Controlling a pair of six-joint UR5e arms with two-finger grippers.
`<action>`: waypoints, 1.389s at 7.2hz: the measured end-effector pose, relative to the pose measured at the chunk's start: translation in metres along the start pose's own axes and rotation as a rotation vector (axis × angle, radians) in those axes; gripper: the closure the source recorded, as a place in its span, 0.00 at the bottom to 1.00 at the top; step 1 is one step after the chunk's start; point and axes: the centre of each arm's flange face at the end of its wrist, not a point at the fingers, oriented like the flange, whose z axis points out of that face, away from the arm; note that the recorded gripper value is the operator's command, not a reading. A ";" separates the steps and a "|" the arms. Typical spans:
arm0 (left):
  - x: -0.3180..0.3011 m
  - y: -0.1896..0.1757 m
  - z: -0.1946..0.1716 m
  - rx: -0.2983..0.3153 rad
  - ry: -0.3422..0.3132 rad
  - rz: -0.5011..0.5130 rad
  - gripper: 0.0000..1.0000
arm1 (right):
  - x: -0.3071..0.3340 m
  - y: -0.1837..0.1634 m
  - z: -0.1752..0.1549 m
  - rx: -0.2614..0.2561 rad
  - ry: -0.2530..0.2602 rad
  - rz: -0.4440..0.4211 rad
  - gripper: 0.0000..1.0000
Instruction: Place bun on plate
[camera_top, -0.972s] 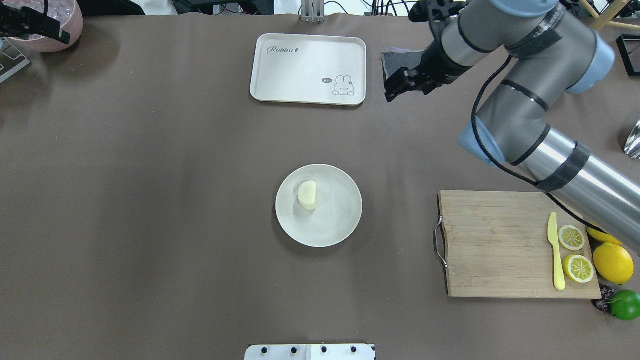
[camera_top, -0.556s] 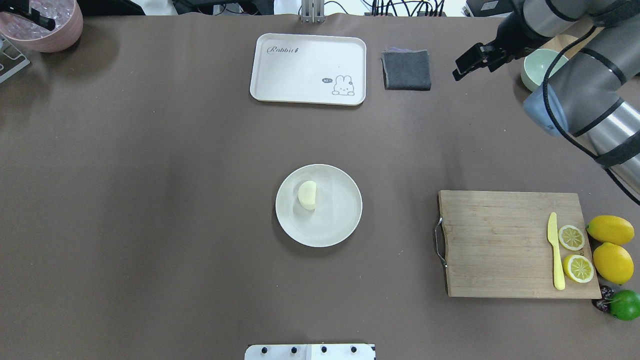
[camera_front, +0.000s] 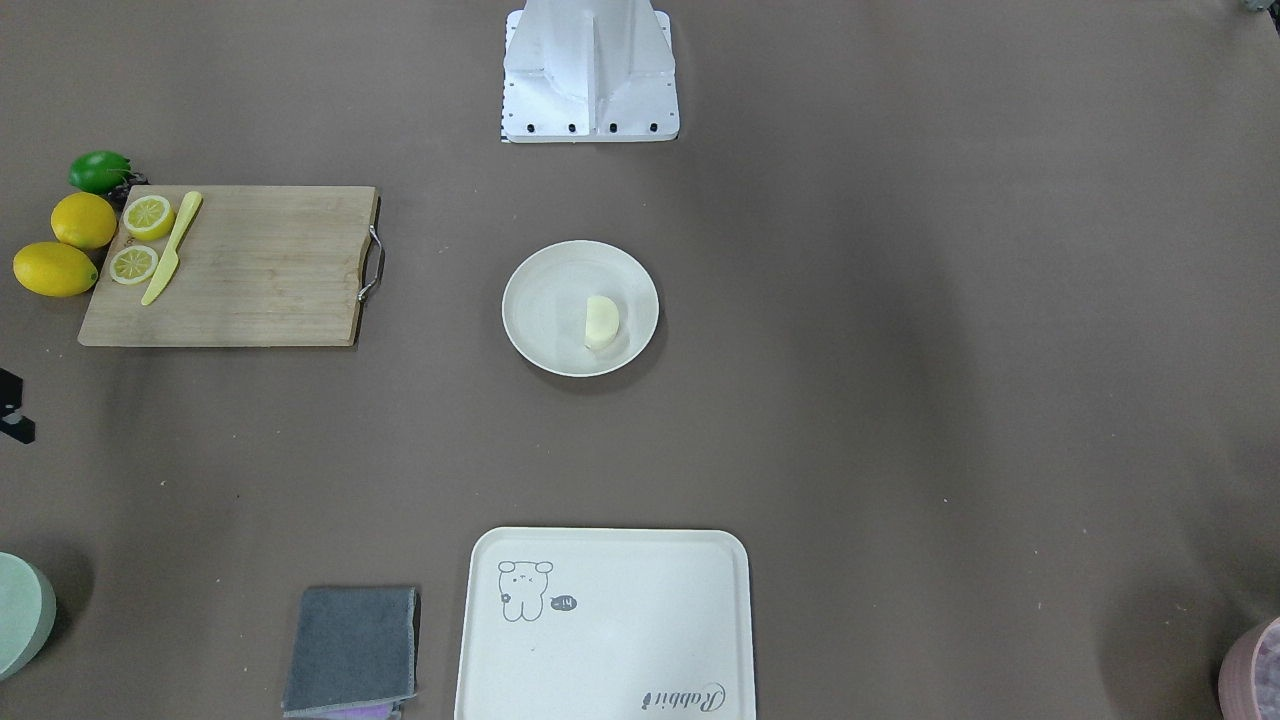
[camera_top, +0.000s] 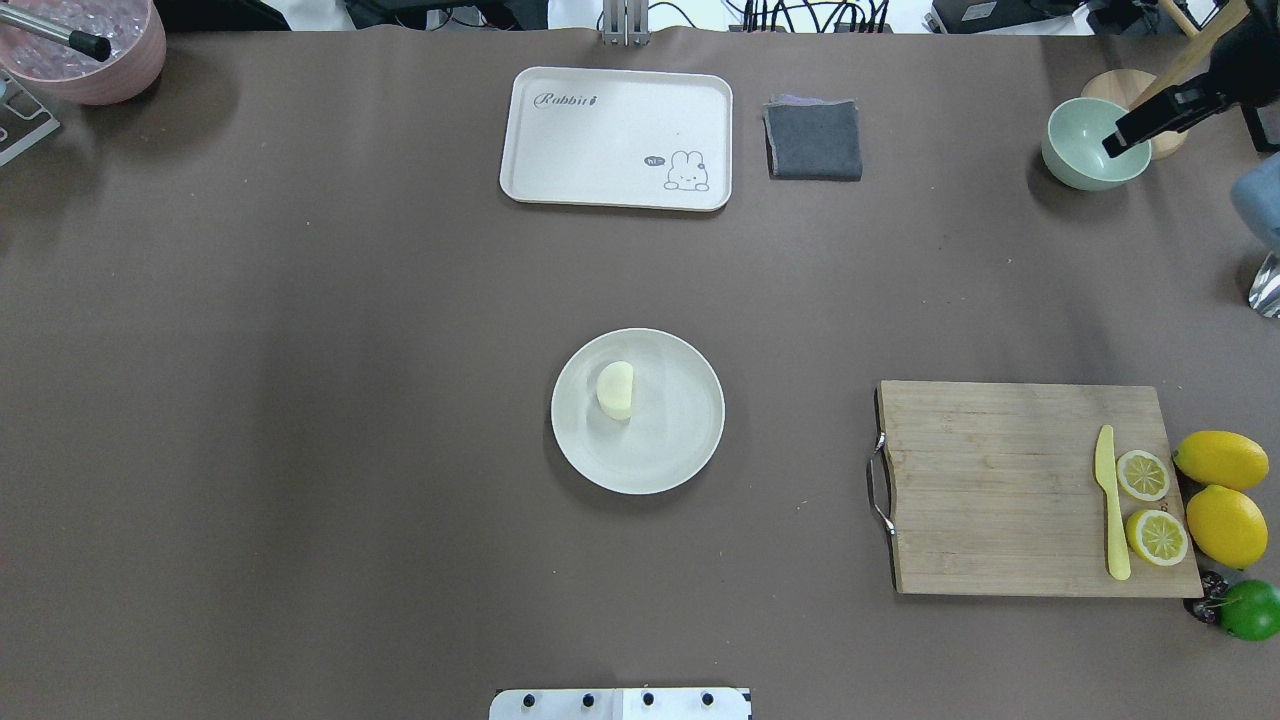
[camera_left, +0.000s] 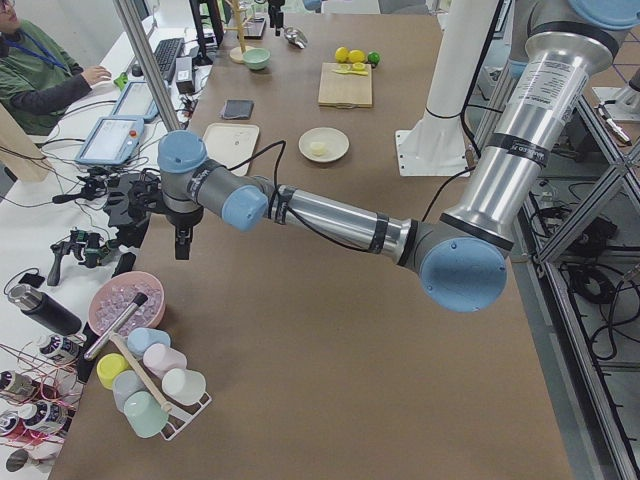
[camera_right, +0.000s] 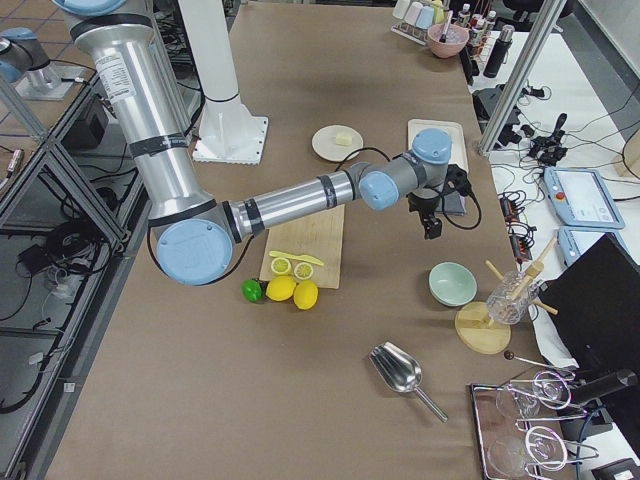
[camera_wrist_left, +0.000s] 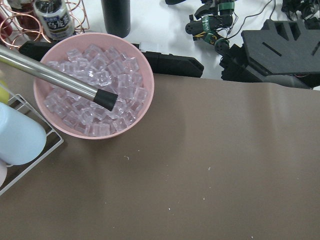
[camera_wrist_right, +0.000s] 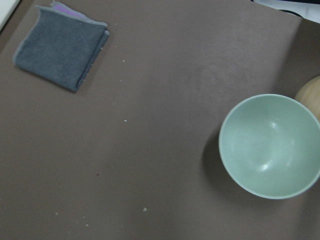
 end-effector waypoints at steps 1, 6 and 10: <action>-0.027 -0.006 -0.002 -0.008 -0.019 0.004 0.02 | 0.029 0.014 -0.007 0.000 0.019 0.010 0.00; -0.093 -0.009 -0.022 -0.058 -0.073 0.017 0.02 | 0.111 0.076 -0.028 -0.001 0.065 0.143 0.00; -0.094 -0.008 -0.033 -0.090 -0.089 -0.037 0.02 | 0.128 0.094 -0.029 -0.006 0.077 0.189 0.00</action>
